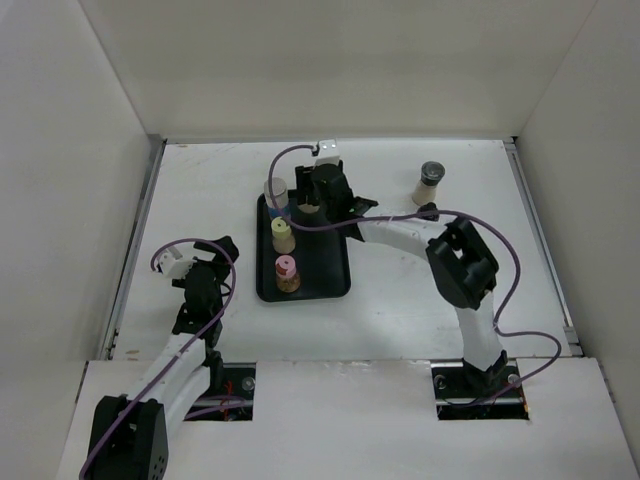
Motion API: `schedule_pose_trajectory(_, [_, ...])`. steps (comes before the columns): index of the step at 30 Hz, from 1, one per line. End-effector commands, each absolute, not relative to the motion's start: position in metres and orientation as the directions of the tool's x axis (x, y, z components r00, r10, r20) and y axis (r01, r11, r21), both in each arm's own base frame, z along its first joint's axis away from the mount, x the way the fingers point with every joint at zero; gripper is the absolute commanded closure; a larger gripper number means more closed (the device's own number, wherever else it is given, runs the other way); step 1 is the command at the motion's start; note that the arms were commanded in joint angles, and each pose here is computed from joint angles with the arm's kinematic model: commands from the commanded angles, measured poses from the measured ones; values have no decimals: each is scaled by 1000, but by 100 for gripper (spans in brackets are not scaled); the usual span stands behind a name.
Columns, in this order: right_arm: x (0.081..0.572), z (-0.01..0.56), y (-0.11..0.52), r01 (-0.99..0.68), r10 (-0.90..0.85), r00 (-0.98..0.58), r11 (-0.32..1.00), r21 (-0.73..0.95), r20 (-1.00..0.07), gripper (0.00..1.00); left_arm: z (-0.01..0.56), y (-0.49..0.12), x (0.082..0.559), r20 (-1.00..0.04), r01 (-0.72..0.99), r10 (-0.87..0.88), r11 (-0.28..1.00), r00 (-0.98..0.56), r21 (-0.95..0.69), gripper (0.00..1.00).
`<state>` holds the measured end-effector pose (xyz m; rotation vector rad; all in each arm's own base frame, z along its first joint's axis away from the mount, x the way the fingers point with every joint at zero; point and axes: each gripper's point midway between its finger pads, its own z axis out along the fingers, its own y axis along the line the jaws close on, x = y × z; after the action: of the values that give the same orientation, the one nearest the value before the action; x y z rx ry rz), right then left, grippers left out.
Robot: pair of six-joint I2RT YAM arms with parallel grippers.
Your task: Organize the condiment bottles
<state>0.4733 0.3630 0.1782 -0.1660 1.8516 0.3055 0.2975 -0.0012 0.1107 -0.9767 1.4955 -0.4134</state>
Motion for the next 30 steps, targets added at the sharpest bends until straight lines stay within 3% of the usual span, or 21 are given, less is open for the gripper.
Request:
schedule_pose_trajectory(1, [489,196,383,-278,103,-253,945,174,-962,40,129,-3,303,-630,-282,-766,580,130,-764,0])
schedule_pose_trajectory(7, [497,166,389,-247,83,-285,956,156,-955,37,130,-1,302,-630,-280,-764,580,139,-765,0])
schedule_pose_trajectory(11, [494,159,390,-245,91,-304,954,170,-948,16,131,0,301,-630,-279,-762,579,147,-766,0])
schedule_pose_trajectory(14, [487,182,386,-253,127,-287,946,203,-949,6,130,-2,302,-632,-282,-763,582,136,-763,0])
schedule_pose_trajectory(19, [464,233,366,-277,202,-261,921,274,-944,5,133,-1,301,-633,-274,-761,583,146,-765,0])
schedule_pose_trajectory(21, [454,245,340,-260,221,-246,923,284,-944,8,132,0,301,-633,-277,-760,583,147,-764,0])
schedule_pose_trajectory(22, [449,248,323,-242,228,-237,928,285,-944,15,131,-2,301,-634,-275,-761,585,137,-763,0])
schedule_pose_trajectory(25, [437,240,257,-141,246,-221,950,280,-944,54,131,-3,301,-634,-273,-761,586,137,-763,0])
schedule_pose_trajectory(26, [432,235,232,-88,246,-216,959,269,-945,61,131,-3,301,-634,-274,-761,586,136,-762,0])
schedule_pose_trajectory(28, [424,223,181,25,242,-206,970,242,-948,62,130,-4,303,-632,-276,-764,584,130,-763,0])
schedule_pose_trajectory(30, [415,210,139,121,233,-209,970,211,-950,54,128,-9,305,-632,-275,-767,587,110,-761,0])
